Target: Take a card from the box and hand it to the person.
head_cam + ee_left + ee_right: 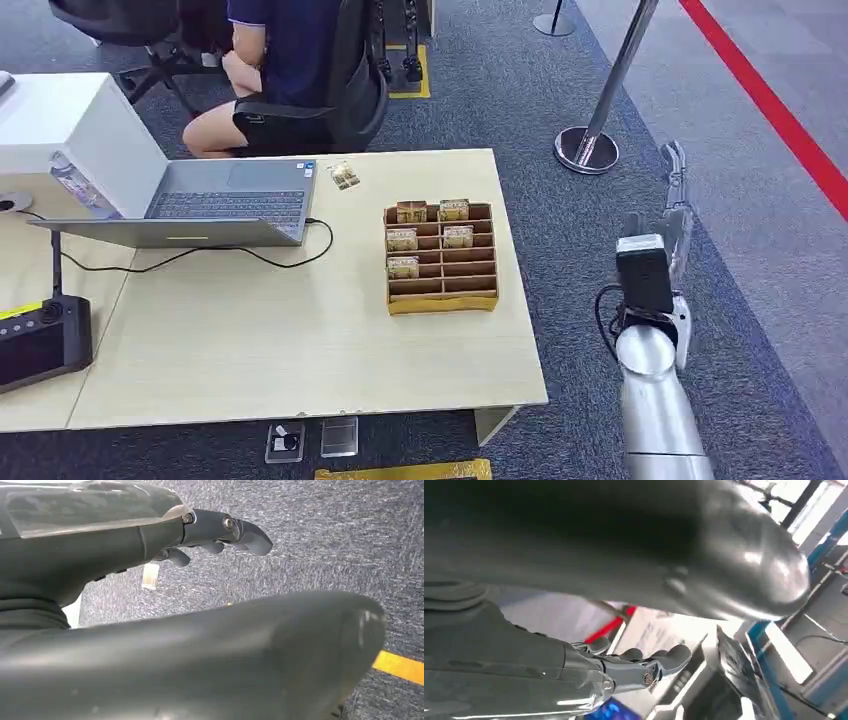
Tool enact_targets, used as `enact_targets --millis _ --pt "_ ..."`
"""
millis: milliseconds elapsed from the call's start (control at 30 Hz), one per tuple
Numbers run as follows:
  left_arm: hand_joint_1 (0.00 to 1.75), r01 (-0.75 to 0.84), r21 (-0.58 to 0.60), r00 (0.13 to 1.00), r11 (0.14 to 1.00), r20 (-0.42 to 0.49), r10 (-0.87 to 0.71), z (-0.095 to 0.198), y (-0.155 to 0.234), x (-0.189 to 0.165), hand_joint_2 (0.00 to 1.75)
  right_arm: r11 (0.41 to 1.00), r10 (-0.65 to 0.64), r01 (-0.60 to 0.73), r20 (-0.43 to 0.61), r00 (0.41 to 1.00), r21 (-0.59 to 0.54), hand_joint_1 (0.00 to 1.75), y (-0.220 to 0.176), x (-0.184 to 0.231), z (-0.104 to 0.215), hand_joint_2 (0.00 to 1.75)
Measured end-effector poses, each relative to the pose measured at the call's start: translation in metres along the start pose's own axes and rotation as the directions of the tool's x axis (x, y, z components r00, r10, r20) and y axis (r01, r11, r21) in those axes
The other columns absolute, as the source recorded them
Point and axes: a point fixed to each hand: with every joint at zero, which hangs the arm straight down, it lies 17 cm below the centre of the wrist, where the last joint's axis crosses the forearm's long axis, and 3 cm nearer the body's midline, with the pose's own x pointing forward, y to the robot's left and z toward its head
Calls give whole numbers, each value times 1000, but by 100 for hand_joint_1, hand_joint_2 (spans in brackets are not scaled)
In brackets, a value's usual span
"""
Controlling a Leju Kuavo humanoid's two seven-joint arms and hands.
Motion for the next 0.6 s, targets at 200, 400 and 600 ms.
enact_targets --millis 200,400,600 --pt "0 2 -3 1000 1000 -1 -2 0 -1 0 0 961 276 -276 160 948 -25 0 20 44 4 0" --pt "0 5 -10 1000 1000 -2 -5 1 -5 -1 0 940 333 -340 241 912 -13 0 45 72 12 0" --pt "0 12 -14 1000 1000 -2 -12 2 -8 -2 0 895 431 -446 298 852 -18 0 62 87 19 0"
